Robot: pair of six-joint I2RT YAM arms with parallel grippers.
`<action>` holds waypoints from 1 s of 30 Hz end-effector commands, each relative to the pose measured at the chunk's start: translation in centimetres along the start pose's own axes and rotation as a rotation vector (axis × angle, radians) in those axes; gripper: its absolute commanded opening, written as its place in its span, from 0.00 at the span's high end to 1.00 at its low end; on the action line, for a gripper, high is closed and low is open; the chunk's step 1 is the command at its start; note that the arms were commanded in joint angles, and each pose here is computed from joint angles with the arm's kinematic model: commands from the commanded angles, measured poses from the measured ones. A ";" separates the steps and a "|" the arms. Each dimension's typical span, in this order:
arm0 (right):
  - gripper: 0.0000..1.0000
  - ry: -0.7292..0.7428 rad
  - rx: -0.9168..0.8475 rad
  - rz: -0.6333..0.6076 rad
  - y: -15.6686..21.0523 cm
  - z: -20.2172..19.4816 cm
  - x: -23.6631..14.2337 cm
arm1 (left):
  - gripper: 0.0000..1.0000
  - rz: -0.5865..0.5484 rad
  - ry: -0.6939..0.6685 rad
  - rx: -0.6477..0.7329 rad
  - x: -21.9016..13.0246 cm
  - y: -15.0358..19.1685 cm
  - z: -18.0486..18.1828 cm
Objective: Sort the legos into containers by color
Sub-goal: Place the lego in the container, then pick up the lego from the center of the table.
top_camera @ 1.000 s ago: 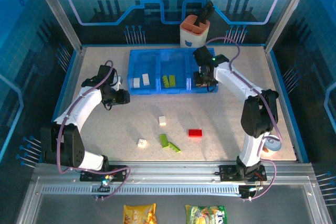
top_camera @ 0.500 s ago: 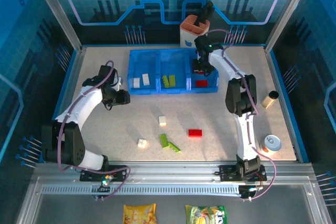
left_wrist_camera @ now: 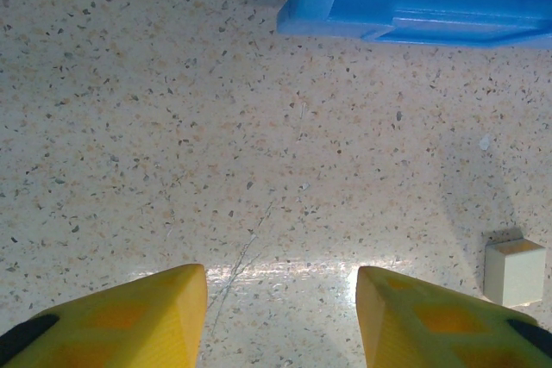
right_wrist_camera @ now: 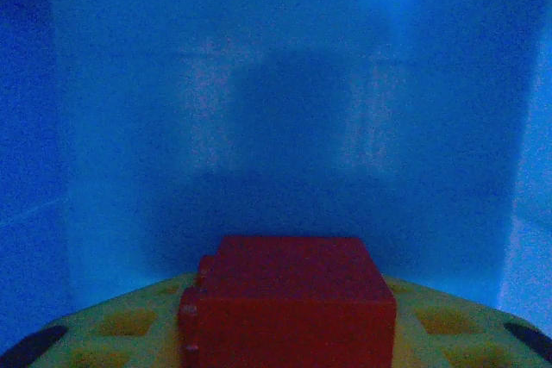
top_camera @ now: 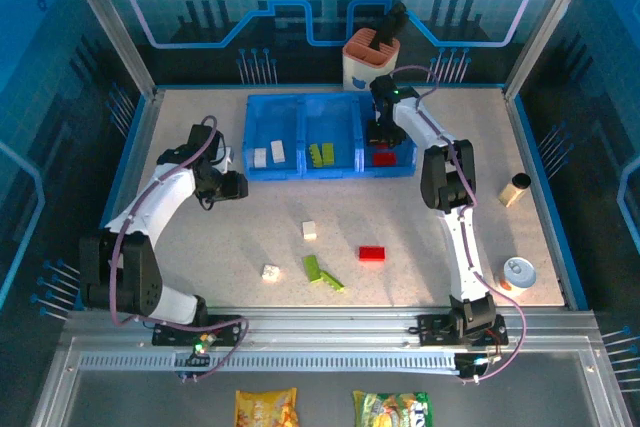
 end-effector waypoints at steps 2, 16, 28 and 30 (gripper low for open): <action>0.49 0.018 -0.005 0.017 0.3 -0.6 -0.5 | 0.50 0.017 -0.009 0.008 -0.1 0.3 0.3; 0.44 -0.054 -0.028 -0.103 0.5 -0.2 -10.5 | 0.50 0.010 0.007 0.004 -0.2 0.3 0.1; 0.43 -0.116 -0.018 -0.096 7.7 -1.6 -15.3 | 0.50 -0.005 0.021 0.004 -1.2 -0.1 -1.4; 0.44 -0.115 -0.012 -0.085 9.3 -2.1 -15.4 | 0.50 -0.008 0.021 0.007 -1.5 -0.3 -2.0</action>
Point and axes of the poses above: each hand's point on the last joint's axis, 136 mm out from that joint toward the fingers, its own x axis out along the fingers, its own z axis along the line the jaws close on, y = z × x, the point moved 8 cm from there along -x, back along the fingers, and after that the axes turned 15 degrees about x, right-handed, at the moved point
